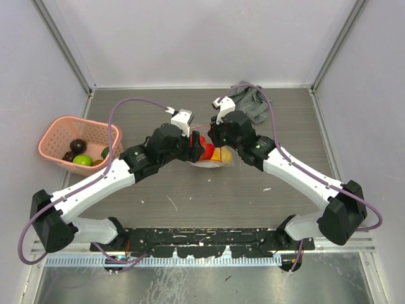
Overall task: Place the food in the zip-top bag and seal the zipper
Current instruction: Place the fake fruit in the zipper food storage bag, then pick up the fake fruit from the bin.
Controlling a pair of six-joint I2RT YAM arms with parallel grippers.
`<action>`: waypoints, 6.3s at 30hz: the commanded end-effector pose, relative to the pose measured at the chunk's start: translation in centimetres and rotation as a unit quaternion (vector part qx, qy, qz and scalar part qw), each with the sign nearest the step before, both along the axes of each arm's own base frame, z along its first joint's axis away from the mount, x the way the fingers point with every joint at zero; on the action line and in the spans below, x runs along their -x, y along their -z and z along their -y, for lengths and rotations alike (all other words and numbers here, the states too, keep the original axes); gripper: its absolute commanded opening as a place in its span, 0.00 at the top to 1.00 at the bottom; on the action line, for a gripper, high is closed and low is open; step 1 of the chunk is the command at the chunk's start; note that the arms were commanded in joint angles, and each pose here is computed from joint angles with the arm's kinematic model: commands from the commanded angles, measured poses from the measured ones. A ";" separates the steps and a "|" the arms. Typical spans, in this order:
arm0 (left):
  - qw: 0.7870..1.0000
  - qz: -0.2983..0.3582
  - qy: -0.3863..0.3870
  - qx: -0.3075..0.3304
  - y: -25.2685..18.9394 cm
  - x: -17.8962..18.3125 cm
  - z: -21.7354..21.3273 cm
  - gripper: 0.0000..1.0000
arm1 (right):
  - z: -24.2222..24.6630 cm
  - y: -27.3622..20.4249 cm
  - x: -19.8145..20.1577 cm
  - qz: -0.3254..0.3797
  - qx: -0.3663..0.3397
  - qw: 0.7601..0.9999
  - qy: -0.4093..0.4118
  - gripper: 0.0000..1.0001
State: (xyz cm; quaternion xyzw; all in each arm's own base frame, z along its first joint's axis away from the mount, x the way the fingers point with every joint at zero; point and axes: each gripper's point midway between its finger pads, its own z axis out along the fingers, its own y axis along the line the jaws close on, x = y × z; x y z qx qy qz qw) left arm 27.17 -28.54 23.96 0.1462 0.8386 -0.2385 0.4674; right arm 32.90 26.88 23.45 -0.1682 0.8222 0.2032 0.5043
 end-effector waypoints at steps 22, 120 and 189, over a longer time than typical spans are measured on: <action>0.998 0.043 -0.017 0.041 -6.4 0.7 -1.3 0.06 | -0.4 -3.2 -0.3 0.037 -0.042 0.998 -0.001 0.99; 0.556 -0.329 -0.760 -0.077 18.6 -5.3 -45.7 0.10 | -1.4 1.8 -1.2 0.019 0.001 0.999 -0.031 0.99; 0.986 0.012 -0.098 0.133 -8.0 -0.8 -9.3 0.64 | -1.8 -2.2 -0.2 0.036 -0.049 0.997 -0.043 0.99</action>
